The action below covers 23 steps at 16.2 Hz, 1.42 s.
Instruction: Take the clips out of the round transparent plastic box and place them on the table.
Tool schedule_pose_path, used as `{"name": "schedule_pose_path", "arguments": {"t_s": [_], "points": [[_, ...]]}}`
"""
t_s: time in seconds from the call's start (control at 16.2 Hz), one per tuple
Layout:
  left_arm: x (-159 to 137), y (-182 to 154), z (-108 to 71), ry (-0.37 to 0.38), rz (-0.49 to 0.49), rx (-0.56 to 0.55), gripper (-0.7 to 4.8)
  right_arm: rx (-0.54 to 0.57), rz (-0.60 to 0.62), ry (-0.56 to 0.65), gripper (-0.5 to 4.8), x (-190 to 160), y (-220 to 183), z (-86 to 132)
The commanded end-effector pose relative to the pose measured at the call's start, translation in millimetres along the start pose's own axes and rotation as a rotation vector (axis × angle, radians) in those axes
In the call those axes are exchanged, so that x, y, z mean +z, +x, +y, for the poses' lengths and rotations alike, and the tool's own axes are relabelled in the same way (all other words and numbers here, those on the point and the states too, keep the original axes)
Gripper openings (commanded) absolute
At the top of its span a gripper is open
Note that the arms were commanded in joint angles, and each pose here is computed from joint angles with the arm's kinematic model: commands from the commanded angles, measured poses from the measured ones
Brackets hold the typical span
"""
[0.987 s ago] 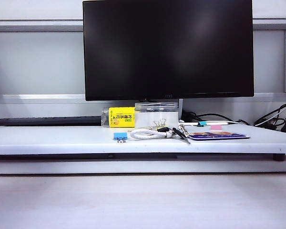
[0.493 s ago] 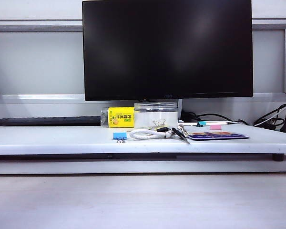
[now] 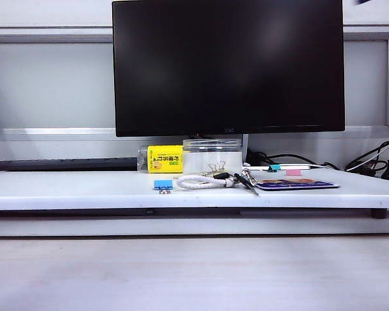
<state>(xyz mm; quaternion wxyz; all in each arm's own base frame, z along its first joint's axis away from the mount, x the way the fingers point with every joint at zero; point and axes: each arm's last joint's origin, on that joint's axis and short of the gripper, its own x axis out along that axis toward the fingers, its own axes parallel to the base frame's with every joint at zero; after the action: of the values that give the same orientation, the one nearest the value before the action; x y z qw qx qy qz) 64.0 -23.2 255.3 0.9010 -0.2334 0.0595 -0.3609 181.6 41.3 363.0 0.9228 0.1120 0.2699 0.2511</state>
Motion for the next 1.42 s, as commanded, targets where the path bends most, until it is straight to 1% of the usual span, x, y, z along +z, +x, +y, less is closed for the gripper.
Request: {"name": "schedule_pose_path", "arguments": {"t_s": [0.06, 0.12, 0.18, 0.31, 0.43, 0.49, 0.55, 0.62, 0.68, 0.74, 0.8, 0.86, 0.92, 1.05, 1.23, 1.29, 1.42], "points": [[7, 12, 4.4, -0.071, 0.117, -0.015, 0.99, -0.092, 0.223, -0.087, 0.95, 14, 37, 11], [11, 19, 7.9, -0.092, 0.152, -0.008, 1.00, -0.116, 0.289, -0.125, 0.95, 18, 58, 19], [17, 27, 11.5, -0.100, 0.184, 0.006, 1.02, -0.120, 0.317, -0.148, 0.95, 20, 75, 25], [31, 47, 18.3, -0.084, 0.247, 0.024, 1.04, -0.117, 0.348, -0.177, 0.95, 29, 108, 33], [40, 71, 24.9, -0.028, 0.320, 0.061, 1.25, -0.100, 0.354, -0.192, 0.94, 40, 137, 40], [39, 89, 25.8, -0.014, 0.384, 0.078, 1.25, -0.102, 0.356, -0.198, 0.95, 48, 151, 43], [37, 103, 24.2, 0.018, 0.435, 0.115, 1.25, -0.102, 0.358, -0.199, 0.95, 55, 160, 44], [33, 118, 21.7, 0.091, 0.487, 0.156, 1.25, -0.095, 0.358, -0.204, 0.95, 61, 169, 48], [24, 133, 15.6, 0.149, 0.542, 0.165, 1.25, -0.092, 0.364, -0.206, 0.95, 67, 180, 50], [17, 144, 10.0, 0.182, 0.571, 0.184, 1.25, -0.094, 0.378, -0.205, 0.95, 70, 187, 50], [12, 150, 7.0, 0.213, 0.584, 0.216, 1.25, -0.092, 0.392, -0.203, 0.95, 71, 195, 51], [6, 157, 3.7, 0.240, 0.602, 0.207, 1.25, -0.076, 0.411, -0.199, 0.95, 71, 204, 51], [1, 162, 0.2, 0.246, 0.619, 0.185, 1.25, -0.080, 0.428, -0.196, 0.95, 70, 211, 50], [0, 163, 0.1, 0.258, 0.612, 0.207, 1.25, -0.078, 0.462, -0.190, 0.95, 62, 226, 46], [0, 163, -0.1, 0.256, 0.610, 0.199, 1.25, -0.064, 0.516, -0.176, 0.95, 49, 247, 40], [0, 163, -0.1, 0.255, 0.611, 0.198, 1.25, -0.043, 0.534, -0.173, 0.95, 45, 252, 42], [0, 163, -0.3, 0.255, 0.611, 0.196, 1.25, -0.044, 0.555, -0.173, 0.95, 39, 260, 40]]}}
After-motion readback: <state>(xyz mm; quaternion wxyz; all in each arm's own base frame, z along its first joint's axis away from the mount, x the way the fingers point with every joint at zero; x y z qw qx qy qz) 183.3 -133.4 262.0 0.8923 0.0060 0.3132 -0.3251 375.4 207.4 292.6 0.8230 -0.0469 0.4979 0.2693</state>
